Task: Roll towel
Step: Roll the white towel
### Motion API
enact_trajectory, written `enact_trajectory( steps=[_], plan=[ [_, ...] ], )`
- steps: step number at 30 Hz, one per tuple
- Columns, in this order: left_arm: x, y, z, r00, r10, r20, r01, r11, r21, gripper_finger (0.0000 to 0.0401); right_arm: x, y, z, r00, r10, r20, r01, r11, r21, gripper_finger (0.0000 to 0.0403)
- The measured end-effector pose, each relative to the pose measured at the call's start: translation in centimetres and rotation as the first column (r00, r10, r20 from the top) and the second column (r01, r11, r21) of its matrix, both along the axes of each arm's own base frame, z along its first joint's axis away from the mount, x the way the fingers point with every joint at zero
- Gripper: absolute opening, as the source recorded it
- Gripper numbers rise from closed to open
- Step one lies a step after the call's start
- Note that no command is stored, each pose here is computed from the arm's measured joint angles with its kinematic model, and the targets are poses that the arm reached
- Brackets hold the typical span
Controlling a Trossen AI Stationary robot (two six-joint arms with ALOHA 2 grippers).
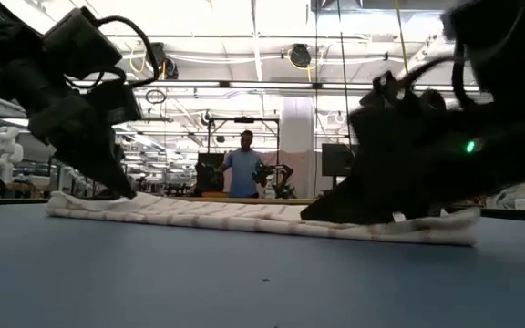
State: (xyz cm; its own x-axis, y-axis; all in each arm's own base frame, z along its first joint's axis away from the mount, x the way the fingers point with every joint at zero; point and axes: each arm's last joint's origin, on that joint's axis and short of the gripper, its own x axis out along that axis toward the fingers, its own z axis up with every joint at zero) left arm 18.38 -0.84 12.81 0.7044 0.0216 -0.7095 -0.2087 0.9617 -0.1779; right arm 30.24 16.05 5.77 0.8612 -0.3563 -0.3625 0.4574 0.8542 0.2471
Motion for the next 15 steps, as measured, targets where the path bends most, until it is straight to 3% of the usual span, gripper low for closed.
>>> enact_trajectory(
  steps=[2, 7, 15],
  plan=[
    [-0.5, 0.0, -0.2, 0.999, 0.019, -0.045, -0.020, 1.000, -0.015, 0.0067, 0.5, 0.7, 1.2, 0.999, 0.044, 0.019, -0.045, 0.998, 0.035, 0.0000],
    [-1.5, 0.2, -1.0, 0.986, 0.105, -0.130, -0.110, 0.993, -0.029, 0.0067, 0.9, 1.1, 3.8, 0.997, 0.074, 0.033, -0.073, 0.997, -0.017, 0.0000],
    [-2.6, 0.6, -2.4, 0.963, 0.227, -0.142, -0.227, 0.974, 0.019, 0.0067, 0.5, 0.9, 4.8, 0.990, 0.122, -0.065, -0.129, 0.984, -0.125, 0.0000]
  ],
)
